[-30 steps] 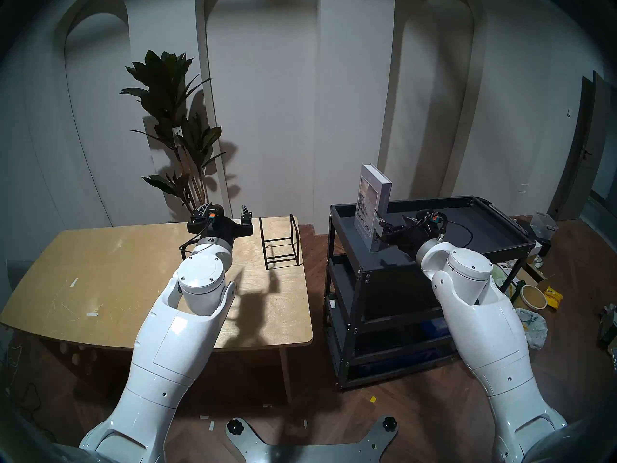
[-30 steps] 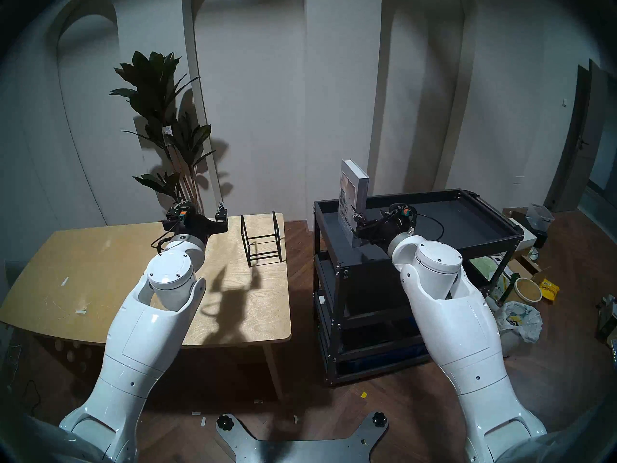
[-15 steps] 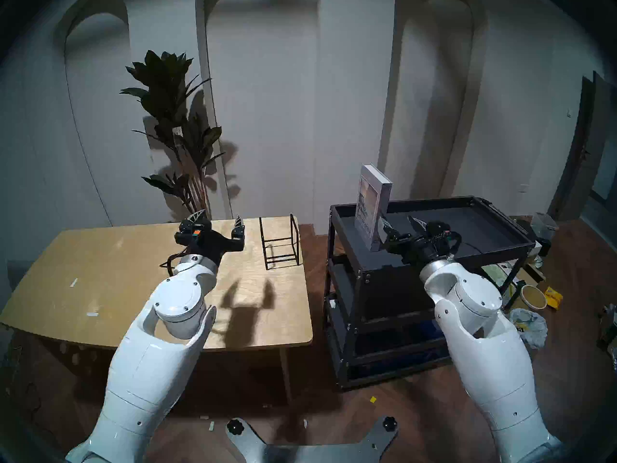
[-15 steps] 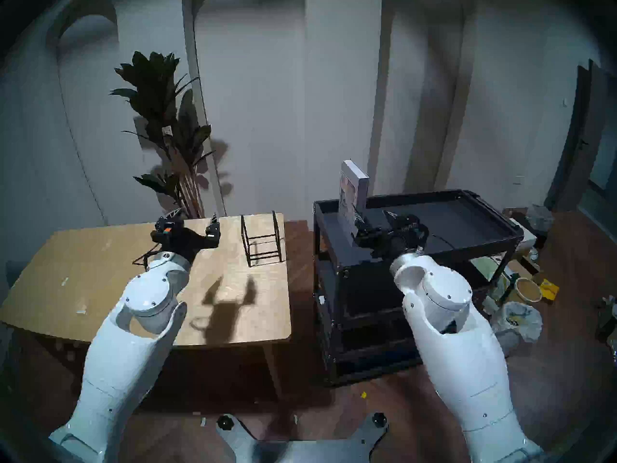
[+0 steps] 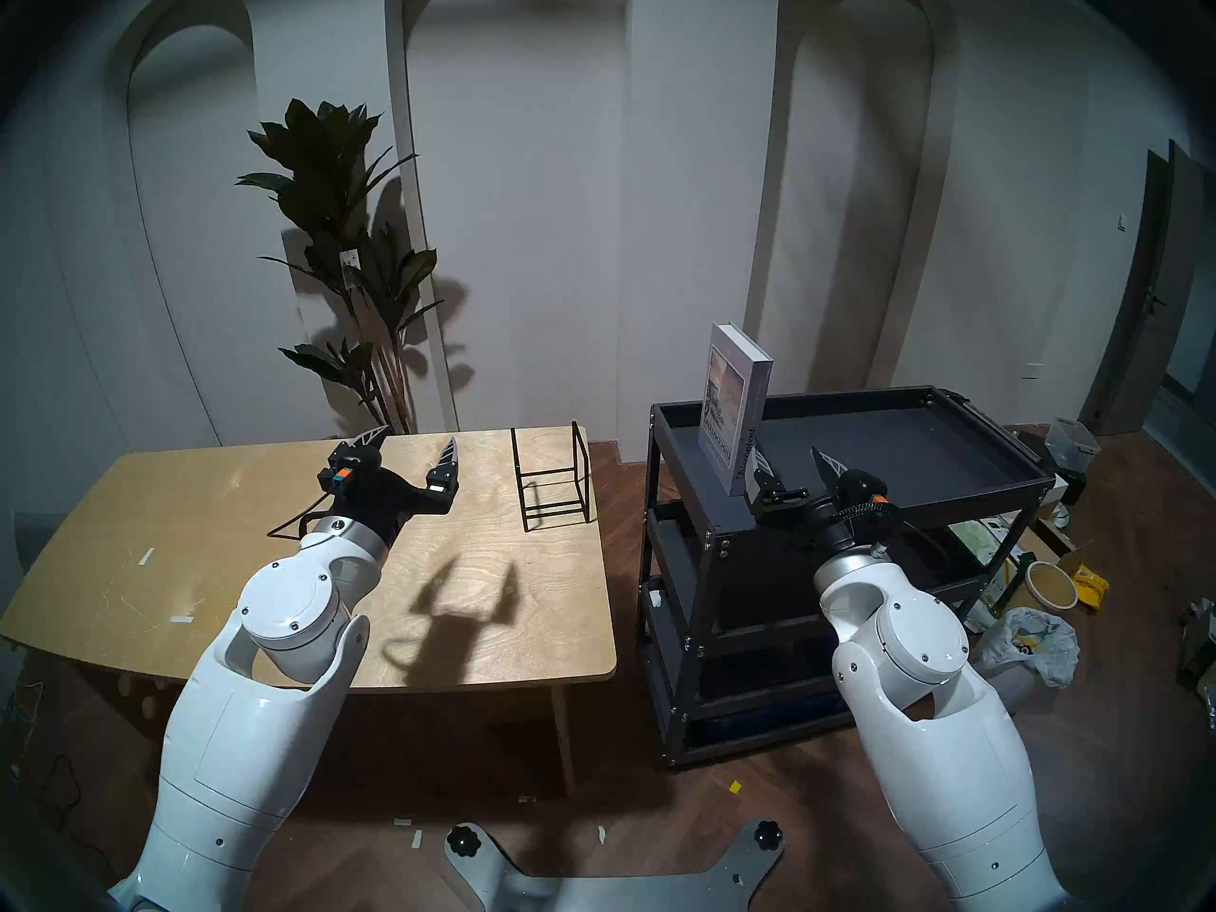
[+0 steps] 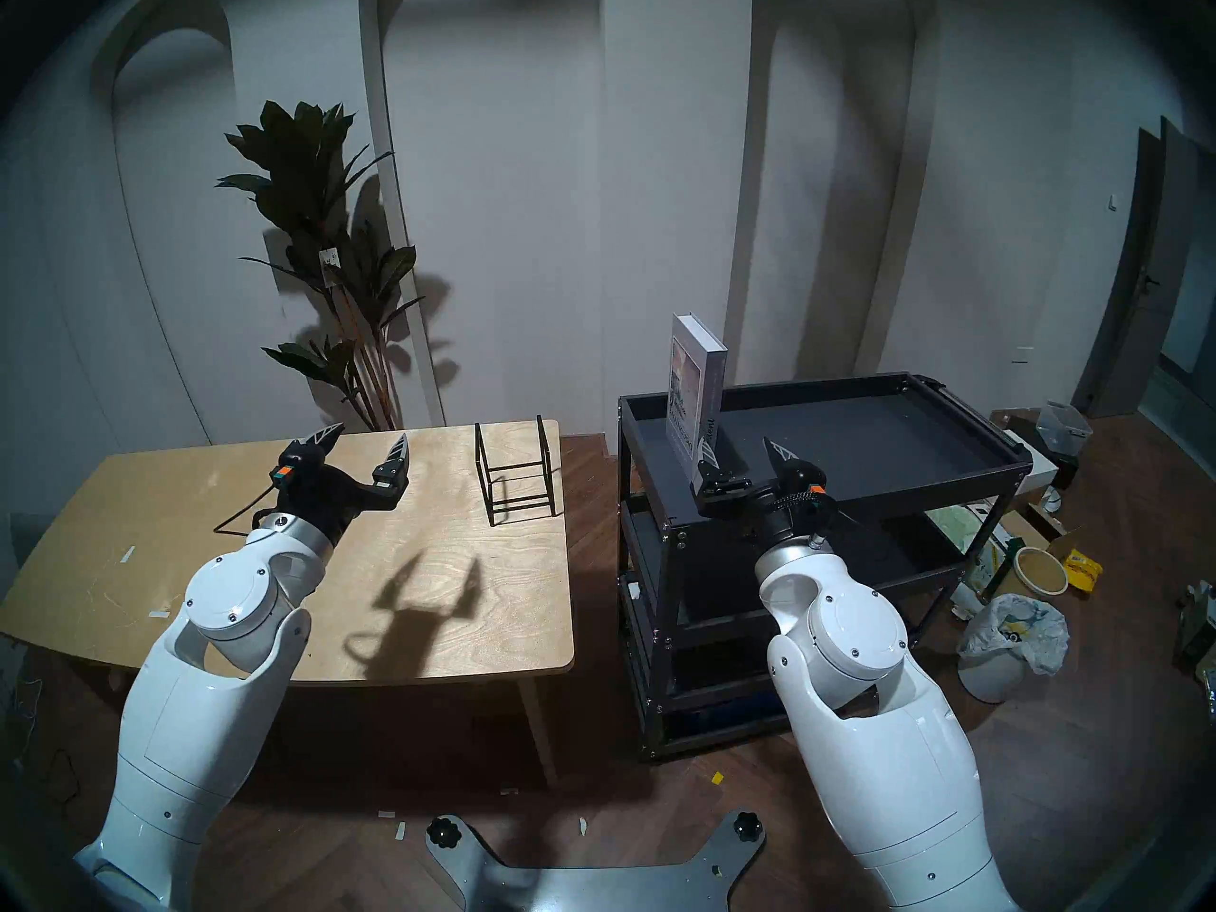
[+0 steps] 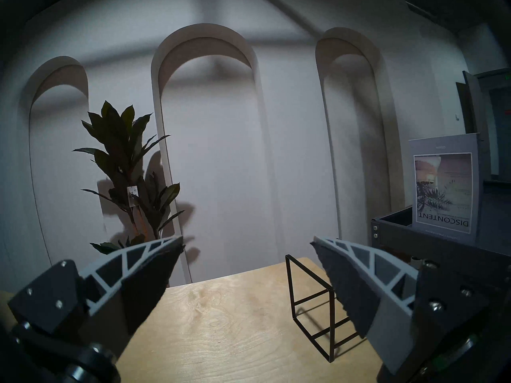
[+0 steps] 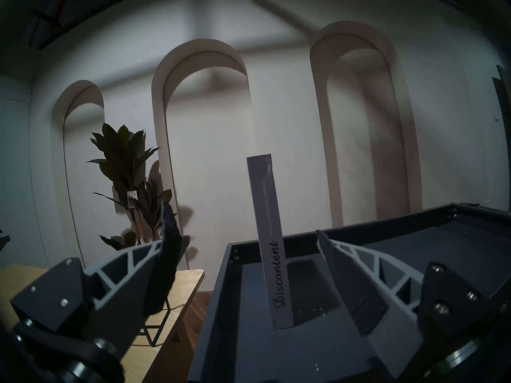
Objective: Transfer books between table and cart
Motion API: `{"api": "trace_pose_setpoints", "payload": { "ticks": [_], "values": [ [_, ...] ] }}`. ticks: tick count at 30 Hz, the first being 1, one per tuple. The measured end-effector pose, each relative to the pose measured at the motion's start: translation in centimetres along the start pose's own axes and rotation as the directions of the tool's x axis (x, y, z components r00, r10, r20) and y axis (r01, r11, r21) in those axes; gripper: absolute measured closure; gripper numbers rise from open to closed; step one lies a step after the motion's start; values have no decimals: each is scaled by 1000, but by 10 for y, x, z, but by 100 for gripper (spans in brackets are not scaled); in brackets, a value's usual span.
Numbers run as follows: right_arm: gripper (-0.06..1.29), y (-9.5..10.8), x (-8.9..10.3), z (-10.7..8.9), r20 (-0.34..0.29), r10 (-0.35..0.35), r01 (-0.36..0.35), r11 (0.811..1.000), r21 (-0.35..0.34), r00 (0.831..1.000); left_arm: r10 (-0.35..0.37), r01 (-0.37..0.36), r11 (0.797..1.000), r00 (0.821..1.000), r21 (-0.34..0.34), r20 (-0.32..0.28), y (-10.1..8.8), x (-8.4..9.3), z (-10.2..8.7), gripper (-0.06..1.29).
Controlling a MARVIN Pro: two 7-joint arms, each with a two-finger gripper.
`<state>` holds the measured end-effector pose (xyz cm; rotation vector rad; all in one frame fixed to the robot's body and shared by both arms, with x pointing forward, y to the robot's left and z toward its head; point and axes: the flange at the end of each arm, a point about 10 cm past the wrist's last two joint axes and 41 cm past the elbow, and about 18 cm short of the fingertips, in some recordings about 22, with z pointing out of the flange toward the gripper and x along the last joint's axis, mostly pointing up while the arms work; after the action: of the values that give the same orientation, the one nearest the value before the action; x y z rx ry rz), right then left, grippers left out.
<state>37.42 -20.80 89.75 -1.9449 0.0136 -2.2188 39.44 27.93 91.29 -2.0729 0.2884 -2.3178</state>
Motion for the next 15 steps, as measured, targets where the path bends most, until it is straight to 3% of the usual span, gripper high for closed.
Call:
{"api": "trace_pose_setpoints", "payload": {
  "ticks": [15],
  "values": [
    [2, -9, -4, 5, -7, -36, 36, 999, -25, 999, -1, 1, 1000, 1000, -21, -14, -5, 3, -1, -1]
  ]
}}
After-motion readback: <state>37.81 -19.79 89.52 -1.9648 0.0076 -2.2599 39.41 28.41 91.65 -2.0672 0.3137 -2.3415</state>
